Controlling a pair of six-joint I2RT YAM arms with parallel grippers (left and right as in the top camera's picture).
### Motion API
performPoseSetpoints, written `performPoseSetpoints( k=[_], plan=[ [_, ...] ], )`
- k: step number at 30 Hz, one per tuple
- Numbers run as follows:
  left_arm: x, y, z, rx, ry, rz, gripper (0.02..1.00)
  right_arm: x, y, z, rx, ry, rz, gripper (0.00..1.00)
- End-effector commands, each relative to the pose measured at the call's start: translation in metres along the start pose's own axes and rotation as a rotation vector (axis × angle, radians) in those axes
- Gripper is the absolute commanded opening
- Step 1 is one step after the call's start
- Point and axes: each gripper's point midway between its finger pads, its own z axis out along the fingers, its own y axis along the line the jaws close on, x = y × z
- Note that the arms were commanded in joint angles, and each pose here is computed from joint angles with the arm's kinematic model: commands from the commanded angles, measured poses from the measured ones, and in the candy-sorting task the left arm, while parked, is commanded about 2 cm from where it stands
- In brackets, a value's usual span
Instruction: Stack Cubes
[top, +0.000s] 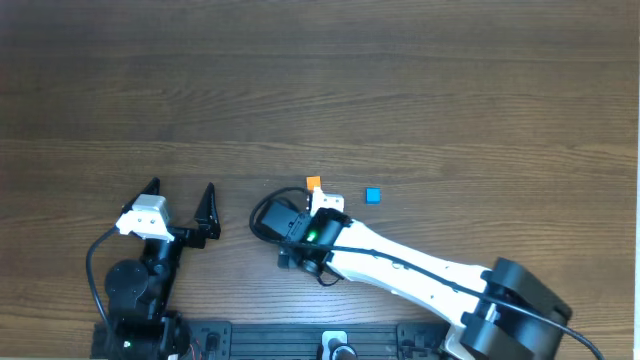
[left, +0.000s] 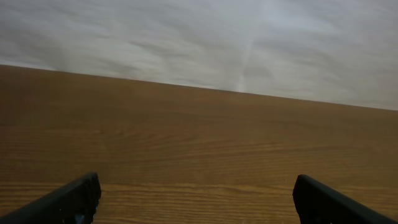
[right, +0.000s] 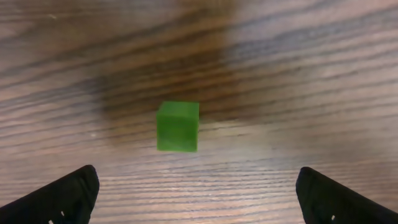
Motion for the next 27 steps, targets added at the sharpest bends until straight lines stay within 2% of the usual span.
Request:
performPoseSetpoints(
  k=[1,15,27],
  plan=[
    [0.001,0.0,0.0,0.002,-0.002,0.015,0.996,0.002,0.004,0.006,0.025,-0.015,0.071,0.991],
    [0.001,0.0,0.0,0.002,-0.002,0.015,0.998,0.004,0.003,0.032,0.087,0.001,0.066,0.993],
    [0.001,0.0,0.0,0.002,-0.002,0.015,0.998,0.001,0.01,0.044,0.079,-0.004,0.01,0.991]
  ],
)
